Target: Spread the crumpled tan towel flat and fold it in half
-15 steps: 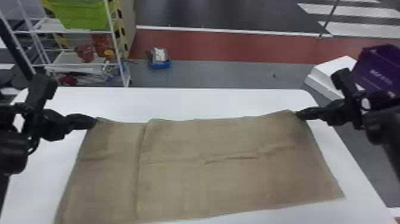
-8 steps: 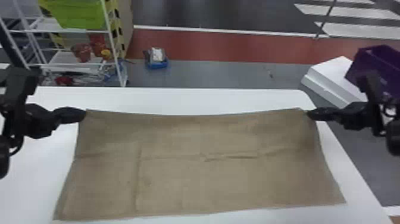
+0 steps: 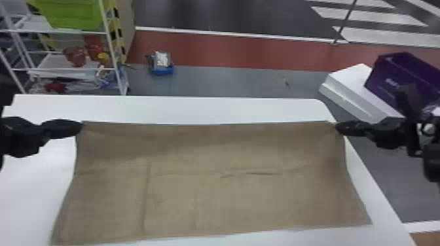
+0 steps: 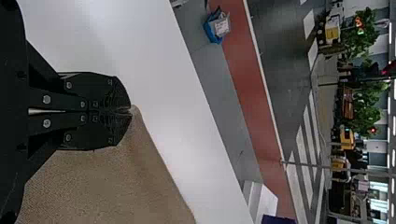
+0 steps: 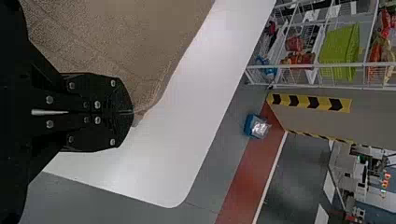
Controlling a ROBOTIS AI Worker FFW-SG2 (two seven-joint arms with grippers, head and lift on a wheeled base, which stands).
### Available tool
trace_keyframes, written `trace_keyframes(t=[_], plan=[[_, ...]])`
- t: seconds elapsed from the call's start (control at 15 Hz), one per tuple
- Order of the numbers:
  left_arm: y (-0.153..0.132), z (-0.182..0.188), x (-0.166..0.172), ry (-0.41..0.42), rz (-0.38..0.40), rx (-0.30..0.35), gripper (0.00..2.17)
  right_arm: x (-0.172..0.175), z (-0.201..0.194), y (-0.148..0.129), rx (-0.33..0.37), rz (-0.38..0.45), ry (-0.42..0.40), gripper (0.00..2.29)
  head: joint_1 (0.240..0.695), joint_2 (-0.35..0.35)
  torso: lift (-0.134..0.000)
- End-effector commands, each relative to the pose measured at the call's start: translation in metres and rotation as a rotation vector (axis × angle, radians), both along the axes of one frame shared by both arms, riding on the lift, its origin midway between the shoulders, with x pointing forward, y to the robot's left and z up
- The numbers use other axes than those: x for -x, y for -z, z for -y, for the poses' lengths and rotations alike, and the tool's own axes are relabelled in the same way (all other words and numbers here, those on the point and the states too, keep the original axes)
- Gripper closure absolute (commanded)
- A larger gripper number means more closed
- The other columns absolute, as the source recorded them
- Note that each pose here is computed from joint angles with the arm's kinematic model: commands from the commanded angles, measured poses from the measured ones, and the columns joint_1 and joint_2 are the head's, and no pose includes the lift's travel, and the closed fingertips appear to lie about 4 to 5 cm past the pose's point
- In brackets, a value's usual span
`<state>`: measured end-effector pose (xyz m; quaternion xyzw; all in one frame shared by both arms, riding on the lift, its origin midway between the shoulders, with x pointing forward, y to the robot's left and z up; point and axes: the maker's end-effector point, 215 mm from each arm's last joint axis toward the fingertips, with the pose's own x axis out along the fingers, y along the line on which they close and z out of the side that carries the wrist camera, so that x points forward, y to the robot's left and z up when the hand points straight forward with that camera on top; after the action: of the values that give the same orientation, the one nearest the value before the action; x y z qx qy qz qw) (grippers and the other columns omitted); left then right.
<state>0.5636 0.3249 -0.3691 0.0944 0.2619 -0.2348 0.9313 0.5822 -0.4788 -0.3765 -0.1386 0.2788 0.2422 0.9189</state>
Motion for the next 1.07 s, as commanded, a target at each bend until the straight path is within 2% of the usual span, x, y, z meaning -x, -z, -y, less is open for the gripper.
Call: trace_keyframes(t=[0.0, 0.2, 0.4, 0.73, 1.0], plan=[[-0.012, -0.006, 0.018, -0.020, 0.015, 0.032, 1.54, 0.011, -0.005, -0.016, -0.014, 0.063, -0.018, 1.21, 0.695, -0.146, -0.124], [-0.022, -0.015, 0.044, -0.036, 0.034, 0.074, 1.54, 0.038, 0.002, -0.029, -0.031, 0.110, -0.031, 1.21, 0.695, -0.142, -0.124], [-0.027, -0.017, 0.067, -0.043, 0.053, 0.098, 1.54, 0.069, 0.015, -0.034, -0.019, 0.164, -0.033, 1.21, 0.695, -0.145, -0.124], [-0.027, -0.015, 0.110, -0.034, 0.066, 0.129, 1.54, 0.137, 0.023, -0.024, -0.017, 0.234, -0.071, 1.21, 0.695, -0.177, -0.124], [-0.010, -0.003, 0.129, -0.015, 0.066, 0.134, 1.54, 0.175, 0.010, -0.009, -0.004, 0.263, -0.120, 1.21, 0.695, -0.205, -0.124]])
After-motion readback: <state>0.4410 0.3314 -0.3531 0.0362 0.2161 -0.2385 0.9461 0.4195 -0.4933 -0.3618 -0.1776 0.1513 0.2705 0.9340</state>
